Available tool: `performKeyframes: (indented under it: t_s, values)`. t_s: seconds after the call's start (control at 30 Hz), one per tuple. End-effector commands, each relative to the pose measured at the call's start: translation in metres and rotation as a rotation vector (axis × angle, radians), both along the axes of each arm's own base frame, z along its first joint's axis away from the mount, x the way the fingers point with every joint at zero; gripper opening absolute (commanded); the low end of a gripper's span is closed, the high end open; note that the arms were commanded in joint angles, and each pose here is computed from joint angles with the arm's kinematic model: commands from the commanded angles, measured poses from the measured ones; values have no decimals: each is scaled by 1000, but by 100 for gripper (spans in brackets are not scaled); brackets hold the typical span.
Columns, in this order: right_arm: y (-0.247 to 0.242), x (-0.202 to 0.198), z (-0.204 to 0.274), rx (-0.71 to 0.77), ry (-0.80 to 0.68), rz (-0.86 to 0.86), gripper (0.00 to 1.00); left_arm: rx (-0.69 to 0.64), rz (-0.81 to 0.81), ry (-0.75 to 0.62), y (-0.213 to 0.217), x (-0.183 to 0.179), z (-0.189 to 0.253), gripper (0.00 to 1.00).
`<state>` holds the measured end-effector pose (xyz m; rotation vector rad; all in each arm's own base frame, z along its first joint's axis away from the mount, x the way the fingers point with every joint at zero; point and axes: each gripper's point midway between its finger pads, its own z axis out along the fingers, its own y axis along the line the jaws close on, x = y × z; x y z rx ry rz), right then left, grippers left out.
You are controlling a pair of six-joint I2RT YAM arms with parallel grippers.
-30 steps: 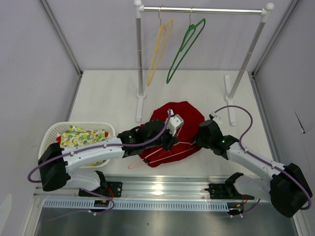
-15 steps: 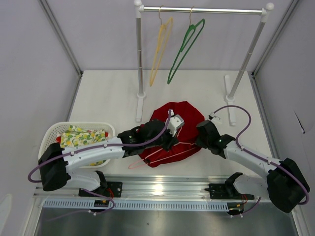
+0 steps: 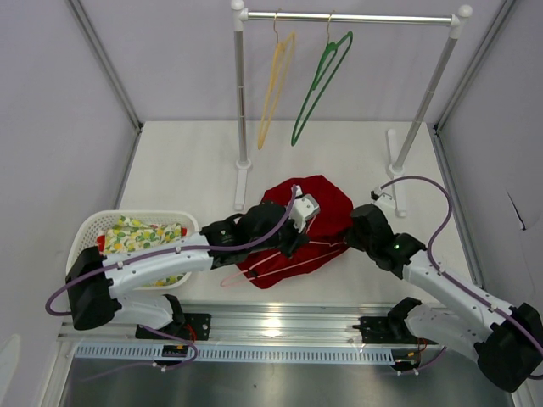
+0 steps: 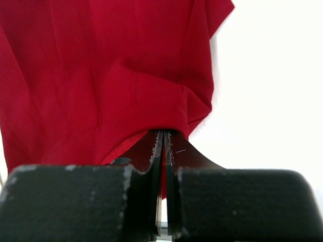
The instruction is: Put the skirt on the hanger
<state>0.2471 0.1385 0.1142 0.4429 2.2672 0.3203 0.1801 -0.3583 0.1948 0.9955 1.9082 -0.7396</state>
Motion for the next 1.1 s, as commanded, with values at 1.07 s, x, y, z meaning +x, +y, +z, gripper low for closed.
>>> performKeyframes:
  t_s: [1.07]
  values:
    - [-11,-7,27,153,-76,-1,0,-235,123,-96,17,7,61,0]
